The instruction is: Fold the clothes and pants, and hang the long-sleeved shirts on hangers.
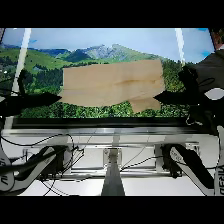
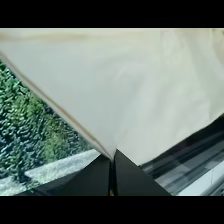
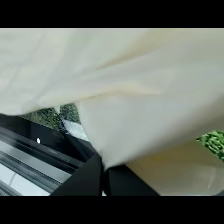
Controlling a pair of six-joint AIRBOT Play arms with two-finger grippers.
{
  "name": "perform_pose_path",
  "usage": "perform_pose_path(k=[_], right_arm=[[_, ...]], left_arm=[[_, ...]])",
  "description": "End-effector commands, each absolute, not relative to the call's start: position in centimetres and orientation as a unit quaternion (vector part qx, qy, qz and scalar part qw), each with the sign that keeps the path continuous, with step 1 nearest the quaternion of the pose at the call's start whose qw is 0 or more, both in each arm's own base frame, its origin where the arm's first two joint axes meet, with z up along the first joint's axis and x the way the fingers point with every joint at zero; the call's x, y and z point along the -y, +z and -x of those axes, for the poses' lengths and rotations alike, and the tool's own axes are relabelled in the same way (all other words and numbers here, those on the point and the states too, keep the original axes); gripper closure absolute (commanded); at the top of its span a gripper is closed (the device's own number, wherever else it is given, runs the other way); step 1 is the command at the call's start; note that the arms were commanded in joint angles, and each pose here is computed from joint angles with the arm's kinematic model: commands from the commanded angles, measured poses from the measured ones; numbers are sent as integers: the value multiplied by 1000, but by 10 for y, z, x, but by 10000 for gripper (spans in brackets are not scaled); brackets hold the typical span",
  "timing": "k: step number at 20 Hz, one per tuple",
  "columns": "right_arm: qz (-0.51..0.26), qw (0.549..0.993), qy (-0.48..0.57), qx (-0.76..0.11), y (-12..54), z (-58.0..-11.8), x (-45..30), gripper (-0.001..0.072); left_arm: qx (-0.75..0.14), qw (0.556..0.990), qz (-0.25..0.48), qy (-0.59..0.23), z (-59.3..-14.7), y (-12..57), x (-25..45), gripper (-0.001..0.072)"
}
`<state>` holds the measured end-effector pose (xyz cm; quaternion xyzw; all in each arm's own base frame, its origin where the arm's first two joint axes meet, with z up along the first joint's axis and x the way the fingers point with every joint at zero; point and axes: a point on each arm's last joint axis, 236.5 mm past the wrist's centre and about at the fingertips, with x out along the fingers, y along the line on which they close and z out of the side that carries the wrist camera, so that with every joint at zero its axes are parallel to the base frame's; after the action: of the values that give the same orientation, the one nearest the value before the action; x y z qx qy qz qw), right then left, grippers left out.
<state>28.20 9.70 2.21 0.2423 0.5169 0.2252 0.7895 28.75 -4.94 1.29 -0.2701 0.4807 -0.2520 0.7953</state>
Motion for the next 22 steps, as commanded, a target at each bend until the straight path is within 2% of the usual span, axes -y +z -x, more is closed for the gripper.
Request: perform_pose_path(k=[1, 4, 6, 10, 13, 15, 16, 17, 18, 19, 20, 22], right_arm=[[-277, 832, 191, -441, 52, -312, -96, 697], [-292, 869, 132, -377, 48, -365, -91, 699], [-316, 872, 95, -361, 35, -394, -93, 699], [-331, 873, 66, -351, 22, -458, -102, 698], [-331, 876, 67, -344, 20, -510, -105, 698], [-326, 883, 55, -332, 14, -536, -99, 697], [-324, 888, 45, -324, 8, -546, -95, 691], [-324, 889, 36, -322, 1, -550, -91, 592], [-322, 888, 34, -327, -5, -550, -91, 340], [-317, 888, 35, -331, -8, -549, -91, 122], [-309, 890, 38, -334, -9, -548, -91, 15], [-307, 884, 48, -350, -13, -543, -97, 25]], left_arm=[[-436, 826, 281, -219, -303, 32, 44, 694], [-388, 846, 325, -168, -344, 34, 35, 694], [-370, 851, 341, -152, -367, 28, 42, 694], [-334, 887, 313, -54, -409, 3, 22, 694], [-286, 886, 365, 16, -431, 6, 3, 694], [-272, 890, 362, 56, -440, 0, -11, 693], [-276, 890, 358, 65, -443, -7, -12, 660], [-285, 887, 358, 63, -447, -14, -8, 337], [-296, 882, 361, 59, -448, -22, -3, 3], [-304, 881, 357, 59, -448, -29, -2, -5], [-310, 883, 347, 58, -447, -34, -2, -5], [-315, 891, 322, 57, -445, -35, -9, -4]])
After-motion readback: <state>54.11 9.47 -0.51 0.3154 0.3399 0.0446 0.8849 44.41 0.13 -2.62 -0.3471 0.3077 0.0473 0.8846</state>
